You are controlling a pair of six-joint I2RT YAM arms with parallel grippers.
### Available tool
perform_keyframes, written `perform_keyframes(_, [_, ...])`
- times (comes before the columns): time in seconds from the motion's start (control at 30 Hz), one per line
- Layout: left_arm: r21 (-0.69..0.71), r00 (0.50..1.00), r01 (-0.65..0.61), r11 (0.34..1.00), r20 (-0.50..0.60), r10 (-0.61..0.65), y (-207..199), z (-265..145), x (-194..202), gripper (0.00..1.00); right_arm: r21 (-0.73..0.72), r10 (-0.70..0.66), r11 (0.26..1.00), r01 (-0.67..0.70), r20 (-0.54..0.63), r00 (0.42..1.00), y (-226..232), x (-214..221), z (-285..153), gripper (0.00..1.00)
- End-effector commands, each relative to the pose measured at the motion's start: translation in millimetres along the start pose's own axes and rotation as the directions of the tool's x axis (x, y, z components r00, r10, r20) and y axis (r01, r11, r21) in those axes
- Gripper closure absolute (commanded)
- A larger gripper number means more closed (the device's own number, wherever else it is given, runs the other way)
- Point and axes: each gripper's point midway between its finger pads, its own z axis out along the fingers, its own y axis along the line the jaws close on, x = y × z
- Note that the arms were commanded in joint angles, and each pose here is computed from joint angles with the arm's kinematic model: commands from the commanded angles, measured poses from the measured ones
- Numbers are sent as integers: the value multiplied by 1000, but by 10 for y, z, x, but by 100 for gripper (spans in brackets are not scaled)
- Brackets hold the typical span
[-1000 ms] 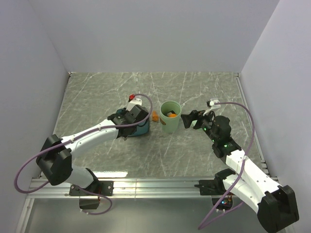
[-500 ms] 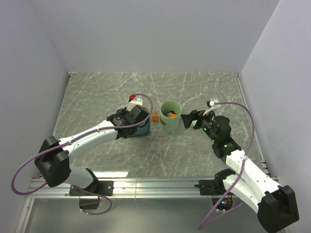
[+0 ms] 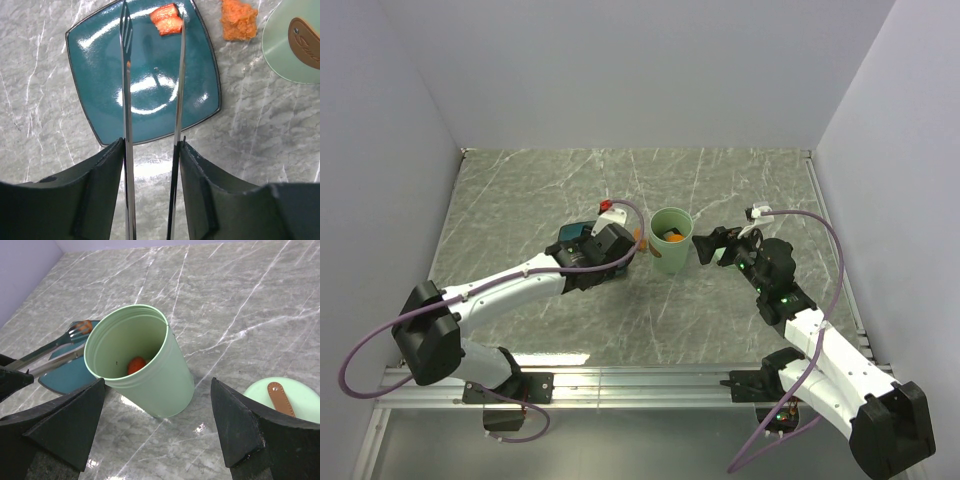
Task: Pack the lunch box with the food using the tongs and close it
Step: Pick up the food using the clamp
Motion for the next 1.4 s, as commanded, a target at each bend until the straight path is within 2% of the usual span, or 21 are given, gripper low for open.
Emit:
perform_keyframes(0.0, [25,999,25,999,42,-26,-72,-42,-160,46,0,0,1000,0,25,1000,-9,-62,-6,8])
perform_keyframes(0.47, [54,1000,-26,998,-4,26,-225,50,-50,47,-3,0,1000,0,28,1000,-2,-65,-10,8])
perform_keyframes(0.73, [44,999,-33,999,-9,33,-219,65,-46,64,1,1,1000,-2,26,1000,-11,-55,-8,8])
perform_keyframes(0.87, [23,1000,-17,1000,23,16,-153,21,-122,68,-1,1,1000,-1,27,1000,-5,-65,-5,8])
perform_keyframes(1.07, [22,997,22,1000,80,-24,-68,-107,-252,69,0,1,1000,-1,25,1000,-7,-57,-6,8])
perform_keyframes(1.37, [1,995,36,999,95,-36,12,-146,-269,70,2,2,1000,-2,24,1000,-9,-64,-1,8])
